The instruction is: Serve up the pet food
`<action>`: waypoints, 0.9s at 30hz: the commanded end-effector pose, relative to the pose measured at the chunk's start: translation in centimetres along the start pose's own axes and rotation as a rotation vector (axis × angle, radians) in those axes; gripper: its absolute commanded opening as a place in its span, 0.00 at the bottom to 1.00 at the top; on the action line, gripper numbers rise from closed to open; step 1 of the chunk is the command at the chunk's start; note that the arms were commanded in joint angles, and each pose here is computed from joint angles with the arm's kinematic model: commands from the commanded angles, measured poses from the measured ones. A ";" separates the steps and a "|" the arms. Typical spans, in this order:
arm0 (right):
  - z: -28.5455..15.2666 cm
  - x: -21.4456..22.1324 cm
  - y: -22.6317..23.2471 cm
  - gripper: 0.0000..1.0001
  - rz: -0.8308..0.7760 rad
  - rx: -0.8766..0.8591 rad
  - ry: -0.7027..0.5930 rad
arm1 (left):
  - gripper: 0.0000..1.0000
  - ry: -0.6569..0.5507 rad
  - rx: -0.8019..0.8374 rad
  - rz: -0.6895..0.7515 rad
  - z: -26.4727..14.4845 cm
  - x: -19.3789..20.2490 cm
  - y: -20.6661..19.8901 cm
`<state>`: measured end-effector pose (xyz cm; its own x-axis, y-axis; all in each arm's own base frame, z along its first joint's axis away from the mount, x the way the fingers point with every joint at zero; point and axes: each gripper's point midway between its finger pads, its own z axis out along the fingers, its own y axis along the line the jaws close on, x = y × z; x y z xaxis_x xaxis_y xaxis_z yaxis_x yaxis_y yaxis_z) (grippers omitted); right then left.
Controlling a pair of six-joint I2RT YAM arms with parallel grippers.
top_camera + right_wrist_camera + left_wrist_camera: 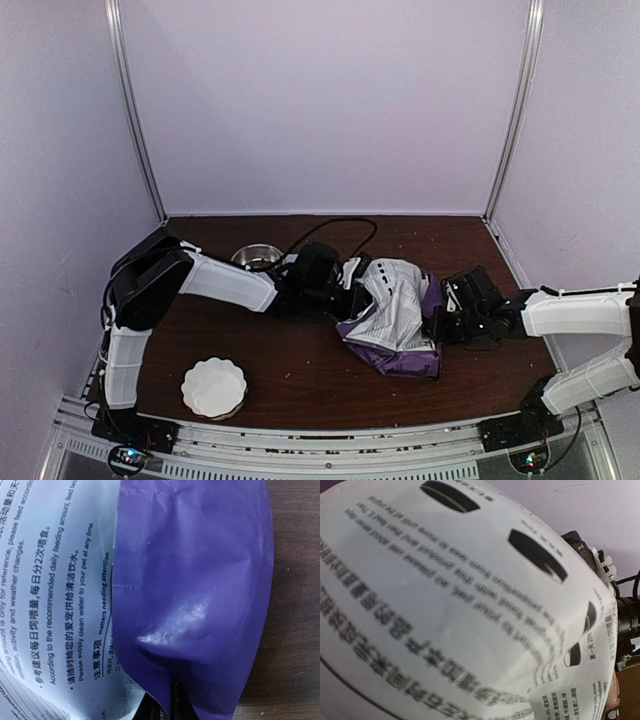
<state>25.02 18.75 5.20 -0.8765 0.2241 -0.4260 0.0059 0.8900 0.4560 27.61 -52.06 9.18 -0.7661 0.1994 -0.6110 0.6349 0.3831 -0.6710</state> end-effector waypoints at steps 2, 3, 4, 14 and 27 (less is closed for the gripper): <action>-0.1 1.9 3.9 0.05 -0.048 -0.162 0.087 | 0.00 -0.162 0.216 0.137 -0.1 -3.9 -7.1; -0.2 1.8 3.8 0.05 -0.049 -0.153 0.081 | 0.00 -0.173 0.221 0.141 -0.5 -4.2 -7.4; -0.2 1.7 3.6 0.04 -0.049 -0.141 0.075 | 0.00 -0.179 0.218 0.146 -0.8 -4.3 -7.6; -0.8 0.8 1.5 0.00 -0.063 -0.027 0.016 | 0.00 -0.260 0.283 0.161 -5.9 -5.9 -11.5; -2.0 -0.3 0.7 0.00 -0.067 0.025 -0.034 | 0.00 -0.337 0.327 0.148 -12.1 -7.3 -15.3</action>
<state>23.82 18.62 6.32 -0.8728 0.1736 -0.4562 -0.0403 0.9058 0.4217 25.04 -48.47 19.83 -0.7097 0.0408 -0.7033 0.6831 0.2843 -0.6728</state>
